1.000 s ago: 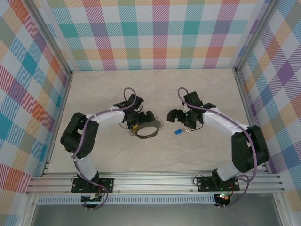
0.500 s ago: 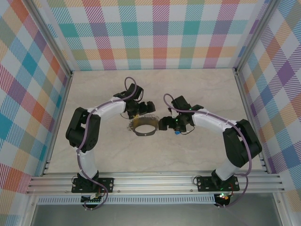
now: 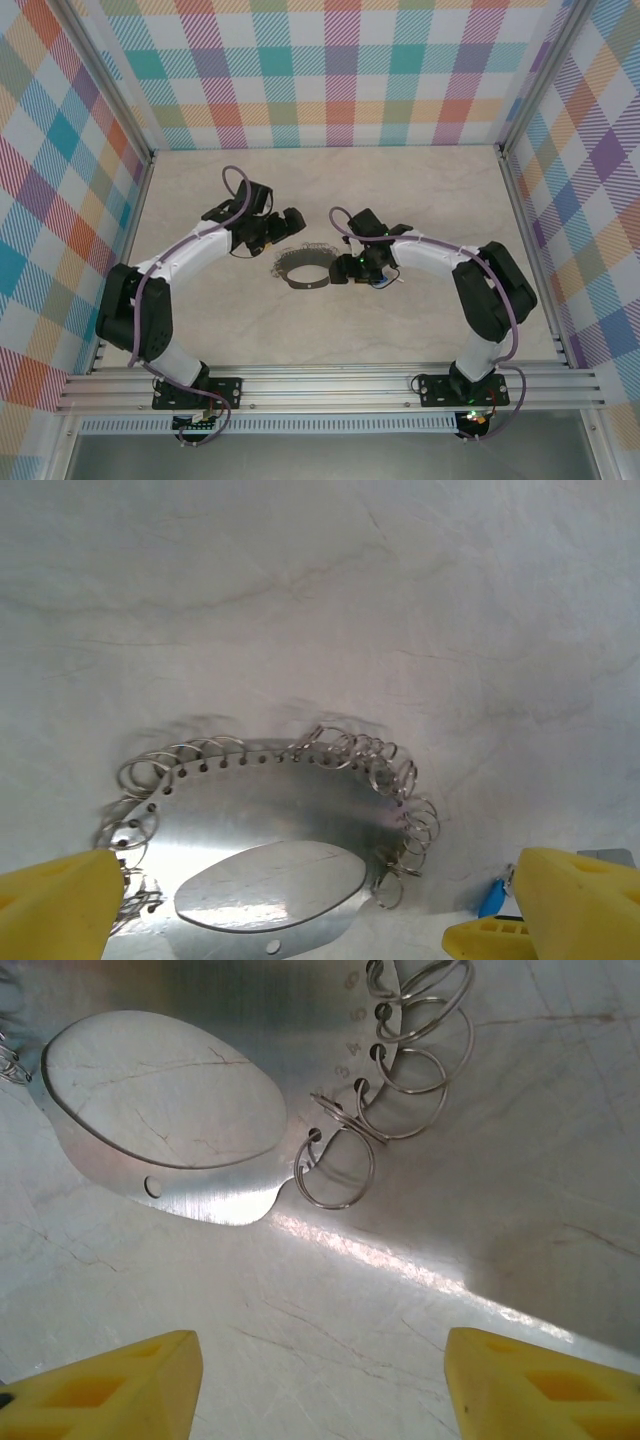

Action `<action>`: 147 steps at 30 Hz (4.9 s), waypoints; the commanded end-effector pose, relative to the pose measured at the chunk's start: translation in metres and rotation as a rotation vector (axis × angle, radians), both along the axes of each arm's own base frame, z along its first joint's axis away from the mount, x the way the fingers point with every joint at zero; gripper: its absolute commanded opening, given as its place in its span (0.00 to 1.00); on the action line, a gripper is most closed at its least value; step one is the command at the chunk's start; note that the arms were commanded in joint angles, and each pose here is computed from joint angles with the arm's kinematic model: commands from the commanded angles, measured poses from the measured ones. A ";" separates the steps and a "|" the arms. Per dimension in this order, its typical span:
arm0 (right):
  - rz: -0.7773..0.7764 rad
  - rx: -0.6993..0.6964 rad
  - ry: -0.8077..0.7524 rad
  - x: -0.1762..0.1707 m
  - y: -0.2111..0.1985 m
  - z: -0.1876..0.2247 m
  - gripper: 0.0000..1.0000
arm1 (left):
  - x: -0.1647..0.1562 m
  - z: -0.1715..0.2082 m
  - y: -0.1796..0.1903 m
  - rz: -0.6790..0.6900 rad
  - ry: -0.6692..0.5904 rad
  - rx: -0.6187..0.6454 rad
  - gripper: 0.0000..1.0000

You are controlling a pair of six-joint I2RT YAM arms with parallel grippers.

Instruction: Put the keys on the keyring

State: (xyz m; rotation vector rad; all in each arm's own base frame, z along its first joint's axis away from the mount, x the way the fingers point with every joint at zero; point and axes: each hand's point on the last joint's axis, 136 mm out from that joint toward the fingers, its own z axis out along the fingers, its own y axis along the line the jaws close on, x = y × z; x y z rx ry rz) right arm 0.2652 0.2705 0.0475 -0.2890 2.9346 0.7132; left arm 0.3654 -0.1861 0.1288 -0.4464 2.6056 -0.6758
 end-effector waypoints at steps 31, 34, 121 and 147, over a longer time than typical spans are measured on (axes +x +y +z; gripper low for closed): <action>-0.353 -0.019 -0.057 0.022 -0.098 0.044 0.93 | -0.080 -0.019 -0.068 -0.616 -0.021 0.454 0.81; -0.401 -0.048 -0.040 0.012 -0.113 0.039 1.00 | -0.089 -0.026 -0.083 -0.724 -0.026 0.547 0.71; -0.504 -0.093 0.011 -0.013 -0.142 0.025 1.00 | -0.046 -0.096 -0.149 -0.932 -0.112 0.927 0.17; -0.582 0.108 -0.158 0.071 -0.125 0.137 1.00 | 0.002 0.129 -0.172 -0.790 -0.521 0.832 0.00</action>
